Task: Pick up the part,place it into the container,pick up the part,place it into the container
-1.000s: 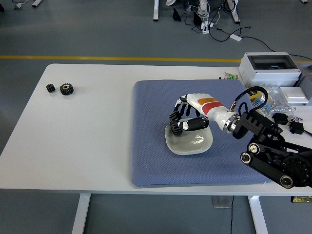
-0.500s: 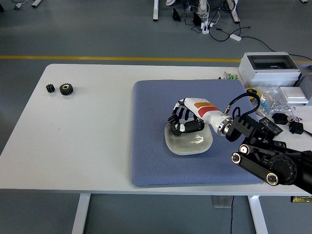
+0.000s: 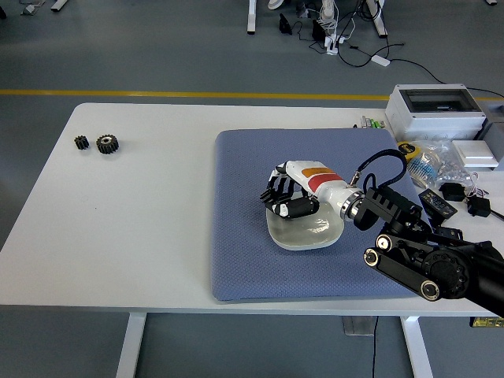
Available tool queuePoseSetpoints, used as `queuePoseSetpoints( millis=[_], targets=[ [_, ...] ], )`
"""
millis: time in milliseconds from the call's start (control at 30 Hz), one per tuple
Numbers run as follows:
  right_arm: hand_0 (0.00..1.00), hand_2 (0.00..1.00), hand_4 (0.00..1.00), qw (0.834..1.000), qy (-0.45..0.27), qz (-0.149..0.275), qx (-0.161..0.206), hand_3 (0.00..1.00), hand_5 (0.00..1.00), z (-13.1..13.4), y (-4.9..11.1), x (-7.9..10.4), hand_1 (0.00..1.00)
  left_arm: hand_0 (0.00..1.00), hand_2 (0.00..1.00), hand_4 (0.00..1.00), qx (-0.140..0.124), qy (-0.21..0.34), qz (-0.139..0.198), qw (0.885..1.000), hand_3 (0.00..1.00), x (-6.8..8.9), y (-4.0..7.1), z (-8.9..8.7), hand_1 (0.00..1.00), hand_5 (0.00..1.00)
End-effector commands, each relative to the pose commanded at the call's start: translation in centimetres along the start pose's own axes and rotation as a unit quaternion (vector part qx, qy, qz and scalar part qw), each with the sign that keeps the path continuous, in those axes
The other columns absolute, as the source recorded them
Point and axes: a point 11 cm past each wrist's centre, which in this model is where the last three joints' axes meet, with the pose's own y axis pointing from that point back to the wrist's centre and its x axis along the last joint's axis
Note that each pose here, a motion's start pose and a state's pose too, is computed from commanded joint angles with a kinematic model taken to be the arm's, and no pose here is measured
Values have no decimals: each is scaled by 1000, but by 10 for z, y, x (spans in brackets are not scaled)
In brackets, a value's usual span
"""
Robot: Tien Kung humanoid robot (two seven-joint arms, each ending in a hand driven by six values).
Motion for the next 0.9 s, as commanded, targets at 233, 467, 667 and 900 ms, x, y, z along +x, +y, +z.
queuePoseSetpoints(
  millis=[233,467,667,900],
  targets=[
    [216,468,691,1000,11,-7,-15,490,239,12,1,-3,401,723,672,641,-1,0,0,1000,555,0,0,1,698,577],
    [215,471,693,999,13,-10,-31,489,239,23,3,-2,404,724,672,641,-2,0,0,1000,555,0,0,2,698,578],
    [216,479,692,999,10,-13,-42,495,241,31,5,-1,401,723,672,641,-2,-1,0,1000,555,0,0,1,698,578],
    [217,482,688,999,6,-16,-48,498,242,37,9,2,411,722,671,641,-1,-1,0,1000,555,0,0,0,699,578]
  ],
)
